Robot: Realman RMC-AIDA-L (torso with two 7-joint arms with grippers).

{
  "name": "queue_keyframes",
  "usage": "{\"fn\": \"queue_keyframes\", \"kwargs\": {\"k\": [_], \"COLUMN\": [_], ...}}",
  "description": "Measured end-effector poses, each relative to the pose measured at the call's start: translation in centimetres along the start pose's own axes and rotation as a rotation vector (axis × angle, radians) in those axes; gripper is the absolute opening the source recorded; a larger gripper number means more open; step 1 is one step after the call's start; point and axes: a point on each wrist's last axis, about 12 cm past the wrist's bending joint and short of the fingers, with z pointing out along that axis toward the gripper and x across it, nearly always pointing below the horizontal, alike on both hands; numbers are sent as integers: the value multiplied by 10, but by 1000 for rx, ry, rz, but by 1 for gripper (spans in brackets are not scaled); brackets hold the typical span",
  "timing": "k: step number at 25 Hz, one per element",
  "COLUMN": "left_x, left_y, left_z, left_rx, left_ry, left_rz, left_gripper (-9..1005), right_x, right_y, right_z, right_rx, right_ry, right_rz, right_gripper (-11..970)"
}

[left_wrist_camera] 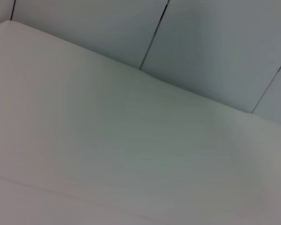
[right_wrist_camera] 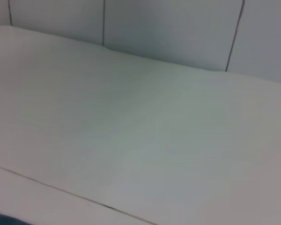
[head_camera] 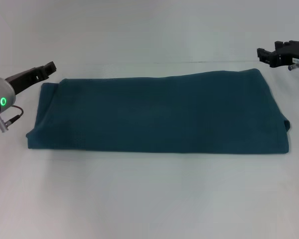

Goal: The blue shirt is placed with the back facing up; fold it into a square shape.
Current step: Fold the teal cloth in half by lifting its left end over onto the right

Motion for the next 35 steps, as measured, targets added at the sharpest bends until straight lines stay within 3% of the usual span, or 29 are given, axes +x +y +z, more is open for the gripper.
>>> {"fn": "queue_keyframes", "kwargs": {"k": [2, 5, 10, 15, 19, 24, 29, 35], "left_x": [2, 2, 4, 10, 16, 23, 34, 47], "left_y": [1, 1, 6, 17, 27, 39, 49, 55], "left_z": [-1, -6, -25, -49, -68, -90, -105, -108], "left_rx": [12, 73, 205, 289, 328, 358, 342, 298], "left_ry": [4, 11, 17, 30, 43, 54, 83, 149], "left_rz": [-2, -2, -6, -20, -22, -14, 6, 55], "left_gripper": [355, 592, 819, 901, 898, 893, 889, 884], "right_x": [0, 0, 5, 16, 37, 52, 60, 58], "right_y": [-1, -2, -11, -17, -18, -22, -24, -23], "right_z": [-2, -8, -29, -59, -87, -105, -114, -112], "right_rx": [-30, -97, -206, -308, -402, -447, -466, -474], "right_ry": [-3, -5, -11, -9, -8, 7, 26, 28], "right_rz": [25, 79, 183, 281, 391, 453, 487, 493], "right_gripper": [454, 510, 602, 618, 615, 615, 614, 614]}}
